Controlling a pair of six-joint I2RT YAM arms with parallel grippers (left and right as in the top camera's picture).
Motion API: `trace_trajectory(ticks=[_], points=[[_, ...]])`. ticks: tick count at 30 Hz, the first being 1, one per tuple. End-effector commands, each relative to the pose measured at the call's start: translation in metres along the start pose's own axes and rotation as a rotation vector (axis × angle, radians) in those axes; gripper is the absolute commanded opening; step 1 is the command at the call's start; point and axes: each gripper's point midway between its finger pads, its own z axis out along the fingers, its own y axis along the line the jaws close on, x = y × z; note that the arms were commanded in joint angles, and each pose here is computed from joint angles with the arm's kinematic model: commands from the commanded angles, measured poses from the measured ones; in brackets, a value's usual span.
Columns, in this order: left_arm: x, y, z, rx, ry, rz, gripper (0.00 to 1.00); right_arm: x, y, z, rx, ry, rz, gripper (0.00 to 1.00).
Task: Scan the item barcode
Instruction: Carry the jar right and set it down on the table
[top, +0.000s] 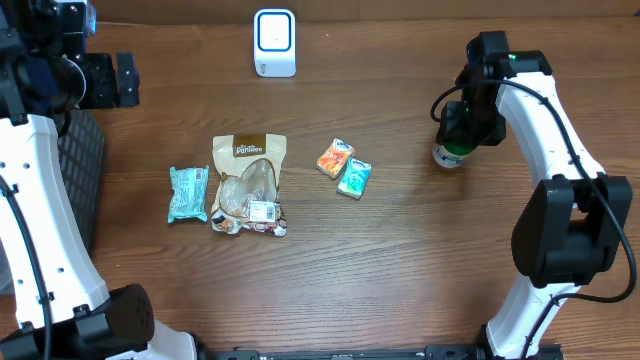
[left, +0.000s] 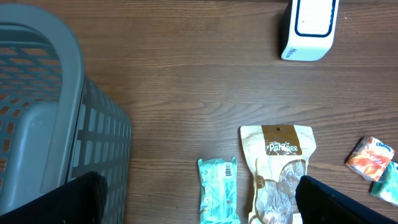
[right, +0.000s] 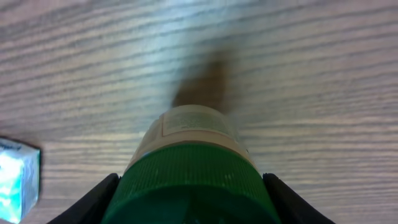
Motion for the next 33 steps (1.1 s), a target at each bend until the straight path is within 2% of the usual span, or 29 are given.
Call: trace_trajectory(ticks=[1,18,33], points=[[-0.005,0.001,-0.007,-0.009,-0.024,0.020,1.00,-0.006,-0.006,-0.001,0.025,-0.025,0.010,0.40],[-0.005,0.001,-0.007,-0.009,-0.024,0.020,0.99,-0.003,-0.011,0.028,0.055,0.040,0.010,0.41],[-0.005,0.001,-0.007,-0.009,-0.024,0.020,0.99,-0.016,-0.039,0.032,0.099,-0.004,0.088,0.41]])
